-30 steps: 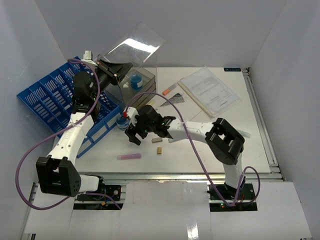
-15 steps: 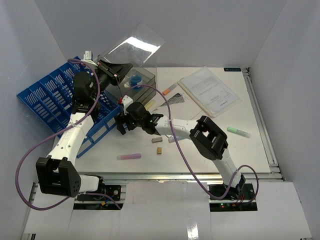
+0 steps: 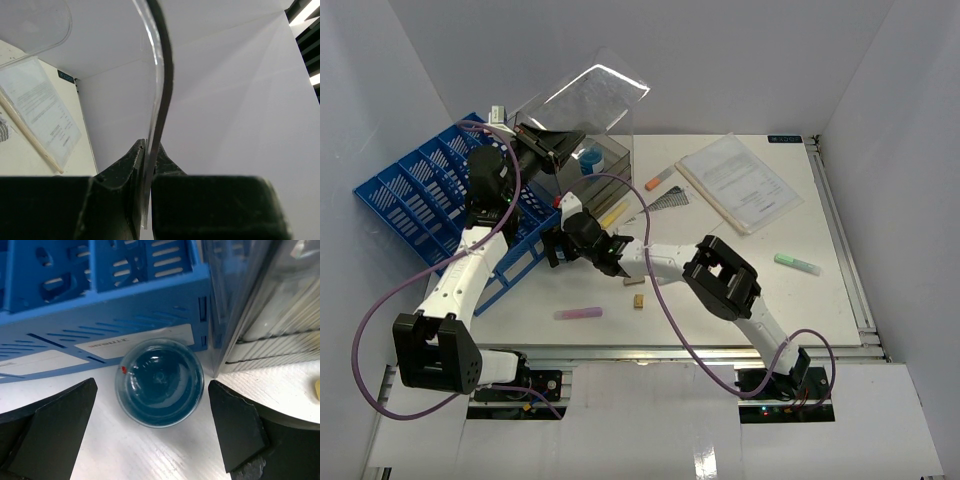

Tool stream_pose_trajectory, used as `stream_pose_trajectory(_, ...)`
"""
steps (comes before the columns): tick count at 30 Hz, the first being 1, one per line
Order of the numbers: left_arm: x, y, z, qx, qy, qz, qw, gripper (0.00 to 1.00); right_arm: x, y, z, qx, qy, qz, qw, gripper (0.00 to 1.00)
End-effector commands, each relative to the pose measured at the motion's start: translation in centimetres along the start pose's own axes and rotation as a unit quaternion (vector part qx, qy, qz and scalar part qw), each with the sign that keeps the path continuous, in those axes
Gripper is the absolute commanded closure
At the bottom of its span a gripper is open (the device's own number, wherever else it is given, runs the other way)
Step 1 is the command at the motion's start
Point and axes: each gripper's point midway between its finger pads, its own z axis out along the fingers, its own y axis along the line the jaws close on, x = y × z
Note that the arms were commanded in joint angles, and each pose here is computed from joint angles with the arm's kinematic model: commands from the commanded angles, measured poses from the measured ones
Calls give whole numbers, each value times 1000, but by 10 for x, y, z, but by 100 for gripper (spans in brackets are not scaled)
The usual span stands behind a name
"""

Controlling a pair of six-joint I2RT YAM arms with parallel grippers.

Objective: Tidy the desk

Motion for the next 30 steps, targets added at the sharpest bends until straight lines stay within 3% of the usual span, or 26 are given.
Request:
stream_pose_trajectory(1, 9, -22, -9, 27, 16, -15, 999, 100, -16, -2, 12, 16, -43, 5, 999, 0)
stream_pose_trajectory(7, 9, -23, -9, 26, 15, -15, 999, 100, -13, -6, 11, 19, -50, -12, 999, 16)
stream_pose_trajectory(16, 9, -20, -11, 24, 12, -13, 1000, 100, -25, 11, -34, -59, -76, -68, 993, 69)
stream_pose_trajectory(20, 10, -21, -12, 26, 10, -14, 1000, 100, -41, 27, -71, -115, -86, -93, 985, 77)
stream_pose_trajectory(24, 9, -23, -12, 31, 9, -12, 999, 100, -49, 26, -115, -206, -73, -110, 970, 91)
stream_pose_trajectory(30, 7, -26, -11, 38, 7, -15, 999, 100, -102, -28, -154, -290, -84, -45, 952, 92)
